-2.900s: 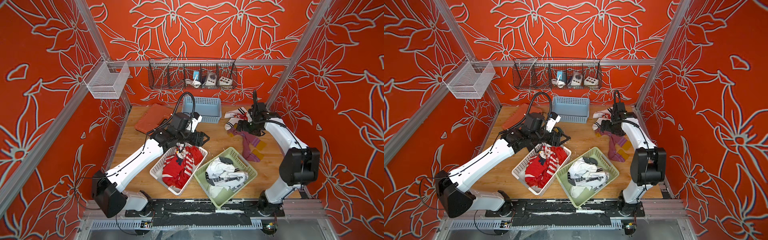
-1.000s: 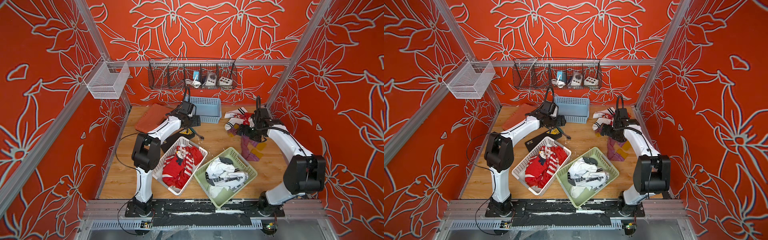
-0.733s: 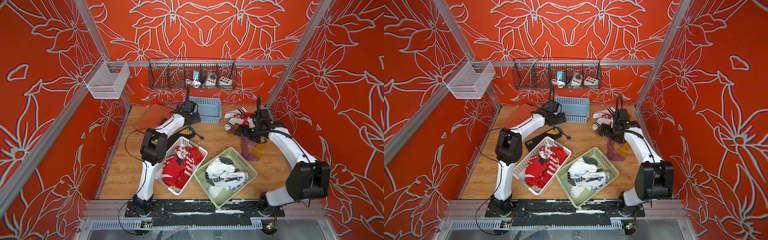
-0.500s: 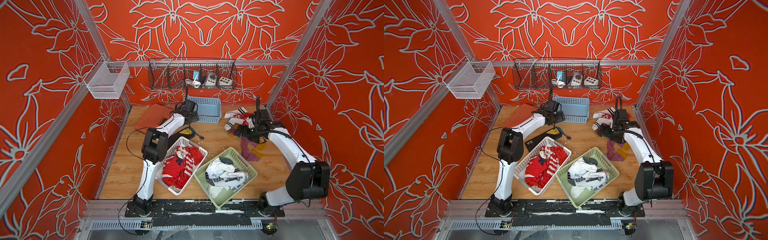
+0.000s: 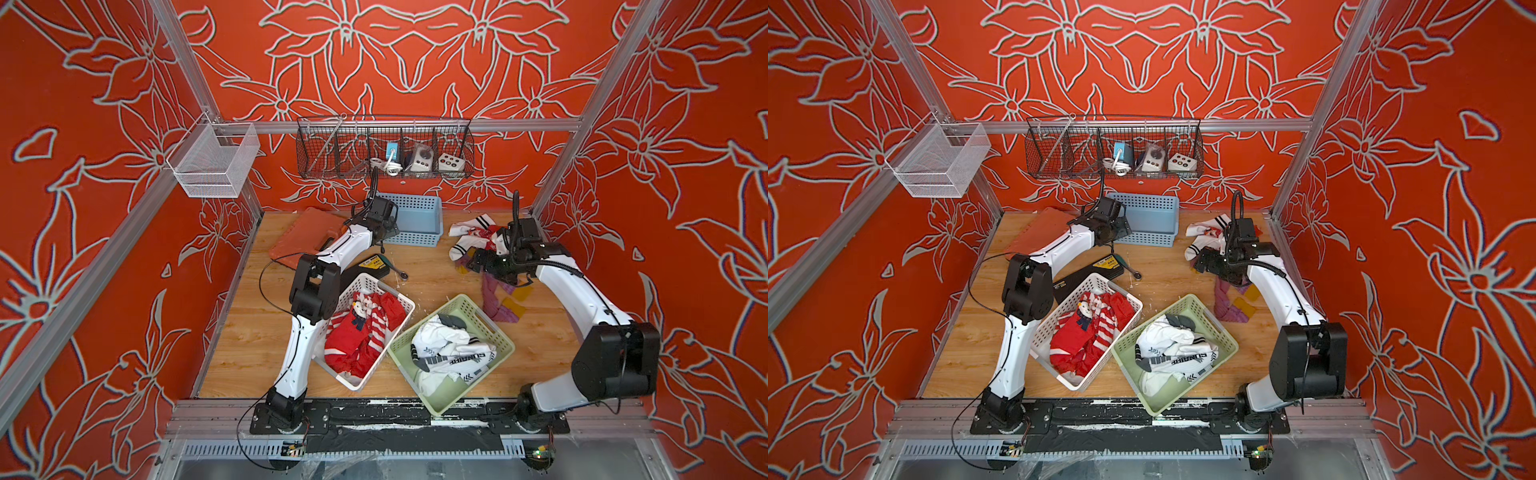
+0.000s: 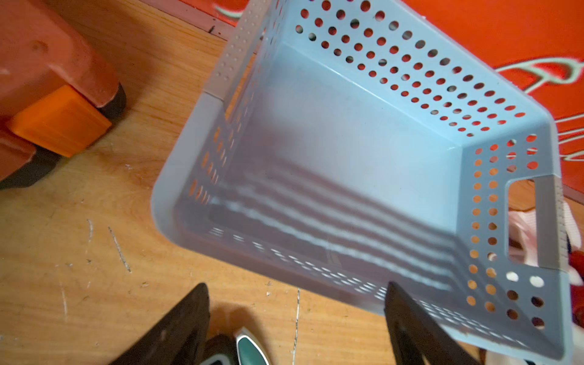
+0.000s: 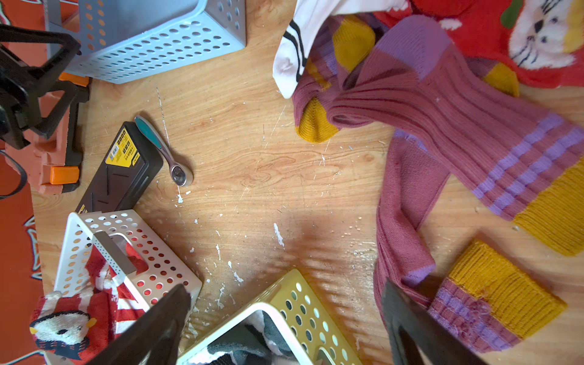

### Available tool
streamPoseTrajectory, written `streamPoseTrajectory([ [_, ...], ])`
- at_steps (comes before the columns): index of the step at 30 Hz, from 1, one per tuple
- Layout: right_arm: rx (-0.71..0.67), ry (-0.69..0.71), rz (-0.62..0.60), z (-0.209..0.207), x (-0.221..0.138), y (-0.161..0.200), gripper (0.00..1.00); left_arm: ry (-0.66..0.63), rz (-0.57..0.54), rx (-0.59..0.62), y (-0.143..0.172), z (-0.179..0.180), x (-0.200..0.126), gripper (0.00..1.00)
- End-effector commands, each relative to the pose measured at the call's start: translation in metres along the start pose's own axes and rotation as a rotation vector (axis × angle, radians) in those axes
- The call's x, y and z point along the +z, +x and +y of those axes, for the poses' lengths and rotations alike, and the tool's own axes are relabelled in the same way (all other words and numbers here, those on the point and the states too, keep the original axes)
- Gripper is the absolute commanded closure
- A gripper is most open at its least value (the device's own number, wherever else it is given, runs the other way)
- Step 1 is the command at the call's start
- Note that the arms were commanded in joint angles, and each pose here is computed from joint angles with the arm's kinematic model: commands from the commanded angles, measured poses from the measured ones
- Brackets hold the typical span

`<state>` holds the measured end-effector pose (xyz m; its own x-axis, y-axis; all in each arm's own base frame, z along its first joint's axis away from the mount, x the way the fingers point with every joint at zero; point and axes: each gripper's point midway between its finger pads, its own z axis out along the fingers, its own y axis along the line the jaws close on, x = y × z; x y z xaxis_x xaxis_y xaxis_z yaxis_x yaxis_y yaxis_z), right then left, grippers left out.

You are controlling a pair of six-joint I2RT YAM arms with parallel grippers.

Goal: Sort the socks into the basket by color
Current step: Adjust the bin at the center of the board.

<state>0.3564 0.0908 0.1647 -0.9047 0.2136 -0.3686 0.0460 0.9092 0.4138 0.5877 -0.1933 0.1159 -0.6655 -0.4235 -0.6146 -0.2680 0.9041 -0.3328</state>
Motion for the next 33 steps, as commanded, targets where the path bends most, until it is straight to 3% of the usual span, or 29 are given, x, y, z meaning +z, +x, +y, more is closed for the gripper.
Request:
streamPoseTrajectory([
  [1, -0.005, -0.010, 0.002, 0.002, 0.003, 0.002, 0.04, -0.034, -0.016, -0.013, 0.000, 0.008, 0.011, 0.15],
  [14, -0.006, -0.019, 0.010, 0.003, 0.005, 0.003, 0.05, -0.079, 0.114, 0.065, 0.029, 0.023, 0.026, 0.16],
  [33, -0.001, -0.045, 0.013, 0.008, 0.006, 0.003, 0.07, -0.020, 0.165, 0.152, 0.035, 0.022, -0.011, 0.23],
])
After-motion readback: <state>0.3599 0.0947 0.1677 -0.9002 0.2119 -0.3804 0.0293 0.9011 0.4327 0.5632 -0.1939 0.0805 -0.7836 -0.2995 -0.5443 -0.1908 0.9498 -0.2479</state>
